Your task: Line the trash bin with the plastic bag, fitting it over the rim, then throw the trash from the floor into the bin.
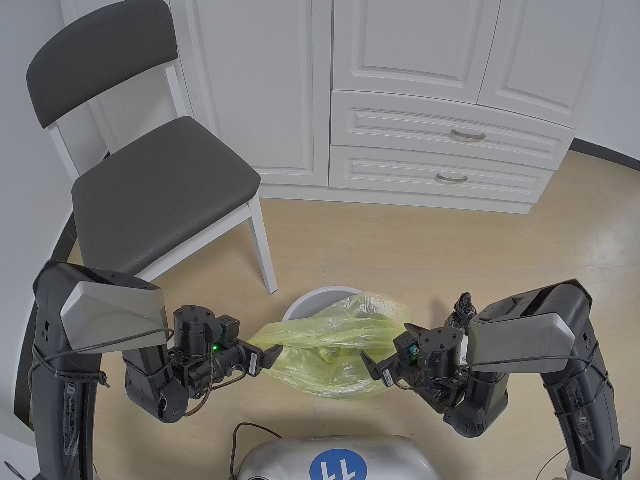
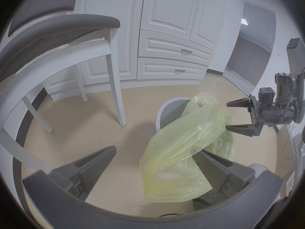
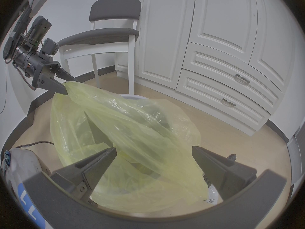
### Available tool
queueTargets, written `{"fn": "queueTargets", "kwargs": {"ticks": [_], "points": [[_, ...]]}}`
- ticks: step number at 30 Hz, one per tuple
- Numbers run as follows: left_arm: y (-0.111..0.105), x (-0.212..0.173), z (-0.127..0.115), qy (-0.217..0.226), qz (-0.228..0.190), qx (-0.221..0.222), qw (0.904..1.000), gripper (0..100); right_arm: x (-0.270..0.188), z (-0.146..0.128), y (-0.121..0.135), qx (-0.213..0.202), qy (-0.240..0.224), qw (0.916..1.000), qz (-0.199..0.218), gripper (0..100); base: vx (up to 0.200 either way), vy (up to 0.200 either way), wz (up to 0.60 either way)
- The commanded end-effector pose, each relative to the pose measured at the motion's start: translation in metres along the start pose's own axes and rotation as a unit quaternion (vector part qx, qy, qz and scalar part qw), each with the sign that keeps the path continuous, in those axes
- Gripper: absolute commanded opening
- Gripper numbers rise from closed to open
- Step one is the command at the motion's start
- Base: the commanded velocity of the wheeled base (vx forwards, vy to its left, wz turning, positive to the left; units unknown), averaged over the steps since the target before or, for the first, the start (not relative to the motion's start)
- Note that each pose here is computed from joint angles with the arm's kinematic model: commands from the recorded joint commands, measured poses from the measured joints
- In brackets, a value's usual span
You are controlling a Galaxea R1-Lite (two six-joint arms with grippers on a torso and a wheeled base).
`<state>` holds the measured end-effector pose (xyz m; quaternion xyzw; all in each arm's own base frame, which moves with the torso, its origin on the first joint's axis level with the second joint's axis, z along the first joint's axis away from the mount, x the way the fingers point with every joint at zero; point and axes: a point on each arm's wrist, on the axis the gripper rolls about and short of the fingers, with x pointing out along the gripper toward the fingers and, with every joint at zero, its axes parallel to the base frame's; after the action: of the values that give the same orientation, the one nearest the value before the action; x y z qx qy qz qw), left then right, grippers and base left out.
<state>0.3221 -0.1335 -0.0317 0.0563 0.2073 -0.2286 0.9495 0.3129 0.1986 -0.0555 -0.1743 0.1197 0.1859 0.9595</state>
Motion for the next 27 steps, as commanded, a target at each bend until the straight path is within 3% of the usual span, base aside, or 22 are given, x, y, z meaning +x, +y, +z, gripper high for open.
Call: {"fn": "queueTargets", "kwargs": {"ticks": [1,4,5,9,14,19,23,27], "points": [[0.000,0.000,-0.001,0.001,0.000,0.000,1.0000,100,0.003,0.000,0.001,0.010,-0.008,0.9999,-0.002,100,0.000,0.000,0.00],[0.000,-0.001,-0.002,0.002,-0.001,0.000,1.0000,100,0.002,0.002,0.001,0.017,-0.011,0.9998,-0.002,100,0.000,0.000,0.00],[0.000,-0.001,-0.002,0.002,-0.001,0.000,1.0000,100,0.002,0.002,0.001,0.017,-0.011,0.9998,-0.002,0,0.000,0.000,0.00],[0.000,-0.001,-0.001,0.001,0.000,0.000,1.0000,100,0.004,0.005,0.001,0.021,-0.017,0.9996,-0.003,0,0.000,0.000,0.00],[0.001,-0.001,0.000,-0.001,0.002,0.001,1.0000,100,0.009,0.019,0.005,0.057,-0.047,0.9973,-0.002,0,0.000,0.000,0.00],[0.001,-0.001,0.002,-0.004,0.003,0.001,1.0000,100,0.025,0.043,0.002,0.103,-0.096,0.9890,-0.044,0,0.000,0.000,0.00],[0.001,-0.002,0.003,-0.006,0.003,0.001,1.0000,100,0.031,0.055,0.002,0.128,-0.122,0.9830,-0.049,0,0.000,0.000,0.00],[0.001,-0.001,0.004,-0.020,0.004,0.003,0.9998,100,0.055,0.077,0.002,0.187,-0.183,0.9622,-0.077,0,0.000,0.000,0.00]]}}
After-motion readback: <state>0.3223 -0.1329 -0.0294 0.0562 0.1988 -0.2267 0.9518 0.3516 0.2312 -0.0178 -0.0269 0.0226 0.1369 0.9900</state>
